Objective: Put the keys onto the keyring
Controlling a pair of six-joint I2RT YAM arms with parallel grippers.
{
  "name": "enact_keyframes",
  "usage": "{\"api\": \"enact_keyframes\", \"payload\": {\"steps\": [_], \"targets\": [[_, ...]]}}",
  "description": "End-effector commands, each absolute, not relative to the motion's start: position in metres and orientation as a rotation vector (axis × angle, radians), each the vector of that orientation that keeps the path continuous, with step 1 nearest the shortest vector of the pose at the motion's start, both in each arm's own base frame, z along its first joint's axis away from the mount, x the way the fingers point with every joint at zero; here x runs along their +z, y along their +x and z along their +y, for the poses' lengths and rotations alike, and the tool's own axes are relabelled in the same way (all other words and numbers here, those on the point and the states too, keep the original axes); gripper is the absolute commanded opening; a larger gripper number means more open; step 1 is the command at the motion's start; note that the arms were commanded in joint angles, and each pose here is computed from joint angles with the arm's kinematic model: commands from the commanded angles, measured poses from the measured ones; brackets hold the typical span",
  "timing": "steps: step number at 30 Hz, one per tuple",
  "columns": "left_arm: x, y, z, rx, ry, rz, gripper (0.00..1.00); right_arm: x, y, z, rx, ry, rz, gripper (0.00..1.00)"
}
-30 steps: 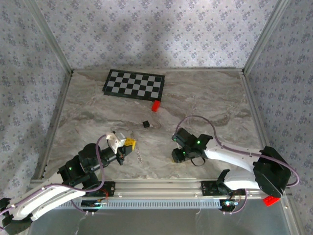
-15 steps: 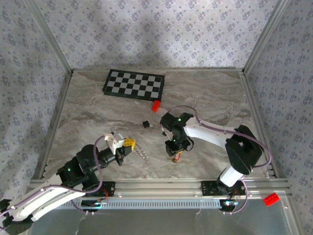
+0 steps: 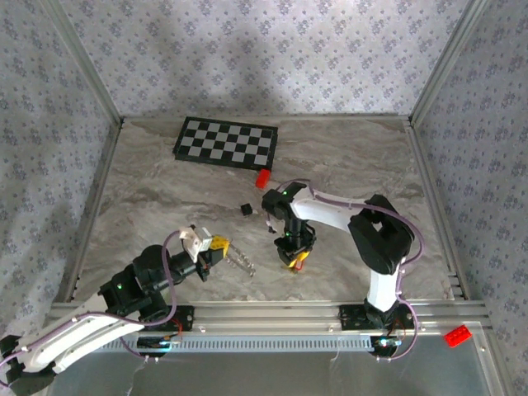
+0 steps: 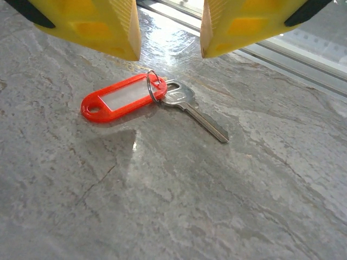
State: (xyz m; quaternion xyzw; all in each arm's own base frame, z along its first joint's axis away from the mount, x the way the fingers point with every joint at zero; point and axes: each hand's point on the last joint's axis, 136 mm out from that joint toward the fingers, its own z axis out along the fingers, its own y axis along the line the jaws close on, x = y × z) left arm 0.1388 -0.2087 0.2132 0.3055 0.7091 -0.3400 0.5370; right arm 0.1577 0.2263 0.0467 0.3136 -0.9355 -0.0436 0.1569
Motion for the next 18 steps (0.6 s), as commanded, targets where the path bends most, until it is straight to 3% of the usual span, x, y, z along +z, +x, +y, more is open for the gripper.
{"api": "enact_keyframes", "payload": {"steps": [1, 7, 18], "targets": [[0.237, 0.138, -0.212, -0.841, 0.718, 1.597, 0.00, 0.047, 0.158, 0.223, -0.108, 0.914, -2.631, 0.35], [0.237, 0.138, -0.213, -0.838, 0.721, 1.597, 0.00, 0.036, 0.157, 0.223, -0.111, 0.918, -2.592, 0.34], [0.237, 0.137, -0.214, -0.845, 0.729, 1.598, 0.00, 0.032, 0.155, 0.225, -0.132, 0.935, -2.546, 0.23]]}}
